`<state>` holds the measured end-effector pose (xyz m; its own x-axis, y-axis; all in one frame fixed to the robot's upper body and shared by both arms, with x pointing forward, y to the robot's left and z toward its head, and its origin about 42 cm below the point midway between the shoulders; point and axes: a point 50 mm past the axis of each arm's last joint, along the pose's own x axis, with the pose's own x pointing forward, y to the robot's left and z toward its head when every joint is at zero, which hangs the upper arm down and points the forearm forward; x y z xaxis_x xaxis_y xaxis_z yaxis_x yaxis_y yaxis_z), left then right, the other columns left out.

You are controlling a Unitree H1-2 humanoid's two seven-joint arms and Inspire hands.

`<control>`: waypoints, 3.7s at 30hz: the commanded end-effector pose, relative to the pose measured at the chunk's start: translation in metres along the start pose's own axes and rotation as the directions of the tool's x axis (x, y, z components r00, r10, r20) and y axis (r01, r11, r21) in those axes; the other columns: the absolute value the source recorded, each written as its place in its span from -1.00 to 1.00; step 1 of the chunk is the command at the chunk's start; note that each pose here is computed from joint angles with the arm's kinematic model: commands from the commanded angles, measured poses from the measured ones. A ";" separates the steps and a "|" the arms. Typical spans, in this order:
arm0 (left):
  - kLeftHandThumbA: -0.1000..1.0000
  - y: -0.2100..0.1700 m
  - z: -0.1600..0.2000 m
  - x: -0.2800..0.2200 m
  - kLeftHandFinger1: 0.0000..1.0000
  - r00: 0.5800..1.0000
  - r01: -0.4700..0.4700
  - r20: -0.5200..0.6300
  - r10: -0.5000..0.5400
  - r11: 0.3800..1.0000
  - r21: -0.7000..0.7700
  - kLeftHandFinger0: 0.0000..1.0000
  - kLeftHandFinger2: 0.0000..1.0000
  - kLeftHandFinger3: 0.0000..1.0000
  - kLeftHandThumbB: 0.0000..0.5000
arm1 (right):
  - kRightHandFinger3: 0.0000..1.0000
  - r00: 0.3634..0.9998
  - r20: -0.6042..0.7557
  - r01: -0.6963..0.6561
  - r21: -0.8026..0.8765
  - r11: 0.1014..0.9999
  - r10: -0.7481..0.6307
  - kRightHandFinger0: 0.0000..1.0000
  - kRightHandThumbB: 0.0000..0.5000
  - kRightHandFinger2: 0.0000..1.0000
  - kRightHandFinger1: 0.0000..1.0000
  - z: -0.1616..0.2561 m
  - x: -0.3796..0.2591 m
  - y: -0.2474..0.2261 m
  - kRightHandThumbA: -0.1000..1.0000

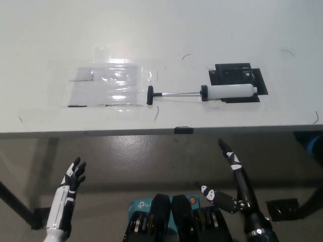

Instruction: The robot uses right hand to pick up a small white air pumper and uses its left hand to compress it, and then puts it on the desk

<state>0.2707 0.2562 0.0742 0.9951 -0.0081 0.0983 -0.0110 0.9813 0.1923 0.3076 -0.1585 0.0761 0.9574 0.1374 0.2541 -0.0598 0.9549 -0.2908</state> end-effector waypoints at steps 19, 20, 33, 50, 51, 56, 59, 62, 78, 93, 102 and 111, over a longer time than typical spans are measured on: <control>1.00 -0.018 0.016 0.016 1.00 0.992 0.059 0.114 -0.060 0.998 0.012 1.00 1.00 1.00 -0.59 | 1.00 0.931 0.358 0.178 -0.284 0.942 -0.068 1.00 0.24 1.00 1.00 0.153 0.087 -0.121 1.00; 1.00 -0.019 0.016 0.016 1.00 0.992 0.061 0.114 -0.062 0.998 0.017 1.00 1.00 1.00 -0.59 | 1.00 0.944 0.330 0.138 -0.319 0.938 -0.026 1.00 0.28 1.00 1.00 0.159 0.103 -0.130 1.00; 1.00 -0.014 0.015 0.015 1.00 0.992 0.051 0.112 -0.054 0.998 0.030 1.00 1.00 1.00 -0.64 | 1.00 0.939 -0.159 -0.340 -0.570 0.748 0.306 1.00 0.73 1.00 1.00 0.189 0.259 -0.157 0.94; 1.00 -0.013 0.018 0.017 1.00 0.992 0.048 0.119 -0.051 0.998 0.032 1.00 1.00 1.00 -0.67 | 1.00 0.817 -0.427 -0.569 -0.487 0.663 0.387 1.00 0.72 1.00 1.00 0.182 0.331 -0.119 0.87; 1.00 -0.013 0.018 0.017 1.00 0.992 0.049 0.119 -0.052 0.998 0.030 1.00 1.00 1.00 -0.66 | 1.00 0.810 -0.441 -0.578 -0.487 0.655 0.386 1.00 0.76 1.00 1.00 0.181 0.332 -0.115 0.88; 1.00 -0.012 0.018 0.017 1.00 0.991 0.050 0.122 -0.054 0.998 0.034 1.00 1.00 1.00 -0.70 | 1.00 0.782 -0.469 -0.611 -0.447 0.653 0.410 1.00 0.80 1.00 1.00 0.174 0.334 -0.104 0.93; 1.00 -0.011 0.017 0.016 1.00 0.992 0.050 0.115 -0.054 0.998 0.041 1.00 1.00 1.00 -0.66 | 1.00 0.771 -0.479 -0.623 -0.428 0.655 0.421 1.00 0.77 1.00 1.00 0.172 0.336 -0.098 0.94; 1.00 -0.011 0.017 0.016 1.00 0.992 0.052 0.112 -0.057 0.998 0.041 1.00 1.00 1.00 -0.67 | 1.00 0.762 -0.480 -0.635 -0.426 0.644 0.434 1.00 0.68 1.00 1.00 0.170 0.337 -0.095 0.95; 1.00 -0.009 0.018 0.018 1.00 0.992 0.048 0.116 -0.053 0.998 0.052 1.00 1.00 1.00 -0.71 | 1.00 0.734 -0.598 -0.662 -0.521 0.539 0.322 1.00 0.67 1.00 1.00 0.141 0.333 -0.107 0.95; 1.00 -0.005 0.016 0.014 1.00 0.992 0.042 0.117 -0.049 0.998 0.056 1.00 1.00 1.00 -0.76 | 1.00 0.722 -0.603 -0.673 -0.499 0.546 0.338 1.00 0.74 1.00 1.00 0.136 0.331 -0.097 0.95; 1.00 -0.003 0.017 0.015 1.00 0.992 0.045 0.118 -0.052 0.997 0.062 1.00 1.00 1.00 -0.75 | 1.00 0.708 -0.629 -0.685 -0.504 0.526 0.320 1.00 0.78 1.00 1.00 0.128 0.327 -0.088 0.82; 1.00 -0.002 0.018 0.018 1.00 0.991 0.042 0.126 -0.051 0.997 0.068 1.00 1.00 1.00 -0.76 | 0.89 0.700 -0.673 -0.679 -0.526 0.512 0.237 0.86 0.55 0.83 0.81 0.114 0.321 -0.088 0.31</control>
<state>0.2828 0.2465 0.0793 0.9883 -0.0768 0.1318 0.0425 0.9686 0.2451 0.5798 -0.1740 0.2613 0.8021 0.1924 -0.5653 -0.5971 0.2491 -0.7625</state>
